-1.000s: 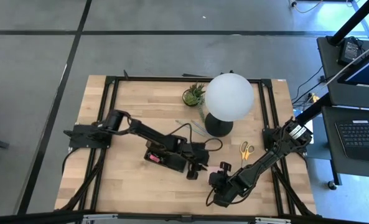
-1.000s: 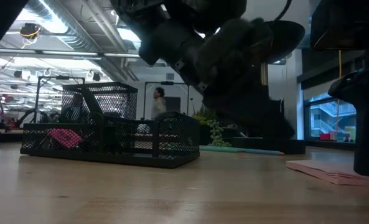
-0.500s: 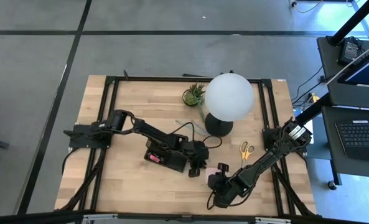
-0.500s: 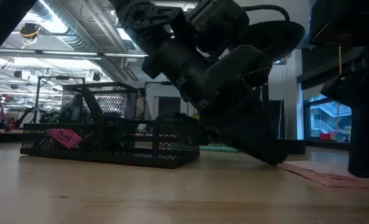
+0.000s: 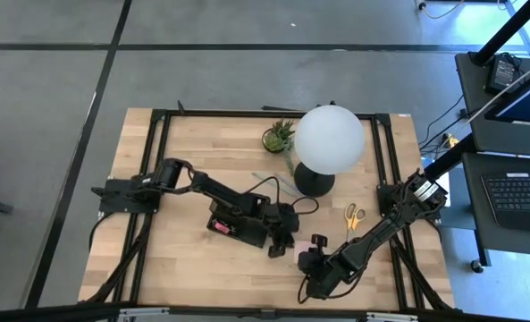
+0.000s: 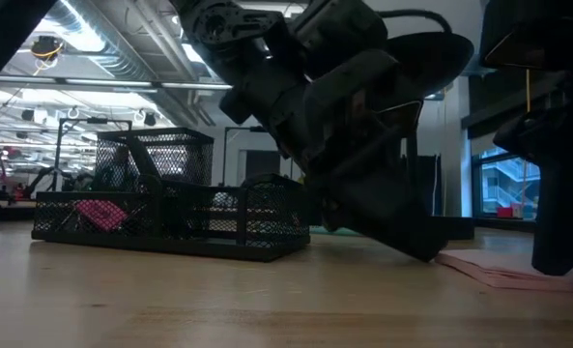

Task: Pick and place office supplies into organizer
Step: Put the sticky notes into the desk organizer

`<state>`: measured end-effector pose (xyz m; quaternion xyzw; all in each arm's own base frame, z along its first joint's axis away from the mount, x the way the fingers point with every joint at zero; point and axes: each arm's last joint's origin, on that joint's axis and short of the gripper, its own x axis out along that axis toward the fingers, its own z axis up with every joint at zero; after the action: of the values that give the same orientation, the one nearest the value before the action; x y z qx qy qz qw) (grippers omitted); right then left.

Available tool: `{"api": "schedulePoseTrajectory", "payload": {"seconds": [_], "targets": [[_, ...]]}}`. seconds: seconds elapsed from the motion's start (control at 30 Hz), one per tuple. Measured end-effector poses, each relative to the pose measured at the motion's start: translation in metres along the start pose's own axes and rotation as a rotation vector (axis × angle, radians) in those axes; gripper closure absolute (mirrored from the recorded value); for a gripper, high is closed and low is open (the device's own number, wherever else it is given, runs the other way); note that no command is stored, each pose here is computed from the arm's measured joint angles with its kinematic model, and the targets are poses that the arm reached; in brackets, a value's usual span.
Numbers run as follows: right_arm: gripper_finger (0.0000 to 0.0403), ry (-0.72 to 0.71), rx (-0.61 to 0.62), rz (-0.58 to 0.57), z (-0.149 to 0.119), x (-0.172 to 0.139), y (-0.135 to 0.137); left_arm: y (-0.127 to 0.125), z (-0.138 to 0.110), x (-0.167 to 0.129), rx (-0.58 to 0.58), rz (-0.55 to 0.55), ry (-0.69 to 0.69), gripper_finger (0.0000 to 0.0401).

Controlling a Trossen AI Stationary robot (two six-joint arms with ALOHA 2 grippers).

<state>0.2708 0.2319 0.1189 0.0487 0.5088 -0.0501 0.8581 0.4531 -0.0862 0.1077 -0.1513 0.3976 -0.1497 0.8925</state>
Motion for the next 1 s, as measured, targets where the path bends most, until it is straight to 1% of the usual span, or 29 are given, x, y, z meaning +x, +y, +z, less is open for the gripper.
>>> {"api": "schedulePoseTrajectory", "payload": {"seconds": [0.07, 0.2, 0.33, 0.47, 0.67, 0.77, 0.87, 0.93, 1.0], "targets": [[0.0258, -0.002, 0.001, 0.002, 0.0002, 0.0, 0.0002, -0.0001, 0.0002, 0.0003, 0.055, 0.033, -0.012, 0.0317], [0.0258, -0.005, -0.012, 0.002, 0.0005, 0.0002, 0.0003, -0.0009, 0.001, 0.0007, 0.172, 0.06, -0.026, 0.0316], [0.0258, -0.006, -0.014, 0.001, 0.0005, 0.0002, 0.0002, -0.0025, 0.0004, 0.0012, 0.219, 0.058, -0.023, 0.0296], [0.0258, -0.005, -0.015, 0.001, 0.0004, 0.0002, 0.0002, -0.0037, -0.0005, 0.0015, 0.218, 0.041, -0.014, 0.0258], [0.0258, -0.007, -0.014, 0.003, 0.0007, 0.0001, 0.0005, -0.003, 0.0013, -0.0002, 0.182, 0.06, -0.024, 0.0208], [0.0258, -0.012, -0.011, 0.007, 0.0012, 0.0002, 0.0008, -0.0013, 0.0032, -0.0007, 0.153, 0.082, -0.045, 0.0196], [0.0258, -0.013, -0.01, 0.009, 0.0013, 0.0002, 0.001, 0.0027, 0.004, -0.0017, 0.122, 0.088, -0.045, 0.0193], [0.0258, -0.013, -0.022, 0.009, 0.0013, 0.0002, 0.001, 0.0038, 0.0043, -0.0023, 0.099, 0.08, -0.042, 0.0193], [0.0258, -0.018, -0.039, 0.005, 0.0014, 0.0003, 0.0009, 0.0045, 0.0036, -0.0014, 0.074, 0.048, -0.034, 0.0193]]}}
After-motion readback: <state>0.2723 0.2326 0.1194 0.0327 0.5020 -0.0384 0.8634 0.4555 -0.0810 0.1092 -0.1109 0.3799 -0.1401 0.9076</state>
